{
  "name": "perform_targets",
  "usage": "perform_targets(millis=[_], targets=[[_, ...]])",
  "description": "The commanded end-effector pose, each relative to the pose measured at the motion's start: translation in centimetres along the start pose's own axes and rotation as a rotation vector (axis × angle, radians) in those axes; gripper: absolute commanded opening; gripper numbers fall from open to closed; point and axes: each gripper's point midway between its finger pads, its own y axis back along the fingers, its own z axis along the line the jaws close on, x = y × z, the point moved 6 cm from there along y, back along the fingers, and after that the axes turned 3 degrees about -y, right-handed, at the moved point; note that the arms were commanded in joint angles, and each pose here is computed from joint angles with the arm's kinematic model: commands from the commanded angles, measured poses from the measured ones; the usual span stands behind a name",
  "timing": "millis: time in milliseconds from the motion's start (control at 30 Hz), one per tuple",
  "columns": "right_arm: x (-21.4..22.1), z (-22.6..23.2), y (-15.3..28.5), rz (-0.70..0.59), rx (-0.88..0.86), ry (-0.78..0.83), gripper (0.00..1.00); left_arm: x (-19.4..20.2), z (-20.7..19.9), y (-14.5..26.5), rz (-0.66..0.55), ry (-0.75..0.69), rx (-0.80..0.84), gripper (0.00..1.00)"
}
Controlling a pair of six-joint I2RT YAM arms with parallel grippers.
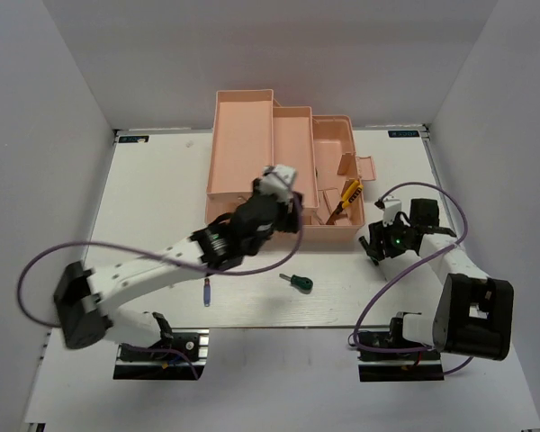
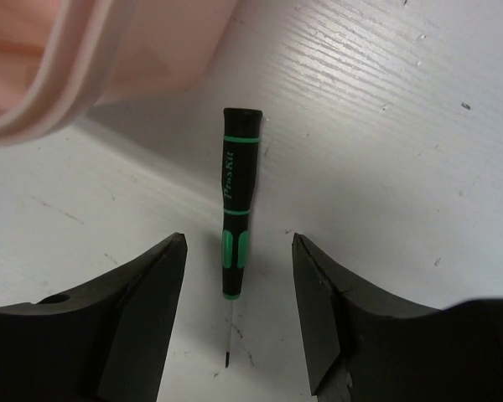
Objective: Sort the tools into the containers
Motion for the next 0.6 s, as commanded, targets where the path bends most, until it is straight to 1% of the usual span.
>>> perform_targets(millis=[0, 33, 67, 100, 133, 167, 200, 267, 300, 333, 367, 400, 433, 467, 533, 567], targets=[[-0.2, -0.7, -1.2, 0.009, 0.076, 0.016, 0.60, 6.3, 5.2, 4.9, 0.165, 0.000, -0.188, 0.71], [-0.4, -0.5, -1.5, 0.011, 0.075, 0.029, 0.58, 6.1, 5.9, 6.7, 0.151, 0.080, -0.193, 0.69], [-0.3, -0.5, -1.7, 0.018, 0.083, 0.031, 0.58, 7.0, 6.6, 7.5, 0.173, 0.096, -0.214, 0.69], [0.1, -0.5, -2.1, 0.046, 0.086, 0.035, 0.57, 9.4, 7.5, 8.7, 0.248, 0.078, -0.242, 0.68], [0.0, -0.4, -2.3, 0.049, 0.094, 0.049, 0.57, 10.0, 8.0, 9.4, 0.268, 0.092, -0.264, 0.68], [0.2, -0.4, -2.5, 0.060, 0.098, 0.050, 0.55, 10.5, 8.3, 10.0, 0.276, 0.147, -0.293, 0.68], [0.4, 0.0, -2.9, 0.086, 0.101, 0.070, 0.53, 12.4, 9.0, 10.8, 0.347, 0.124, -0.328, 0.68], [0.5, 0.0, -3.1, 0.098, 0.107, 0.082, 0.48, 13.5, 9.1, 11.6, 0.379, 0.170, -0.354, 0.68], [0.5, 0.1, -3.2, 0.109, 0.117, 0.095, 0.44, 14.2, 9.4, 12.0, 0.408, 0.164, -0.372, 0.68], [0.7, 0.1, -3.2, 0.118, 0.121, 0.099, 0.38, 14.9, 9.6, 12.2, 0.425, 0.165, -0.385, 0.69], [0.7, 0.2, -3.3, 0.121, 0.121, 0.109, 0.35, 15.1, 9.5, 12.3, 0.436, 0.194, -0.390, 0.71], [0.8, 0.3, -3.3, 0.130, 0.130, 0.119, 0.32, 15.8, 9.6, 12.5, 0.458, 0.191, -0.407, 0.73], [1.2, 0.4, -3.3, 0.148, 0.125, 0.119, 0.24, 16.1, 9.8, 12.8, 0.483, 0.190, -0.415, 0.73], [1.2, 0.4, -3.3, 0.153, 0.128, 0.118, 0.19, 16.5, 9.9, 13.0, 0.500, 0.188, -0.429, 0.74], [1.7, 0.4, -3.2, 0.177, 0.132, 0.120, 0.09, 16.9, 10.0, 13.5, 0.530, 0.205, -0.447, 0.74], [2.1, 0.4, -3.0, 0.198, 0.134, 0.118, 0.02, 17.1, 10.2, 13.8, 0.533, 0.211, -0.453, 0.75]])
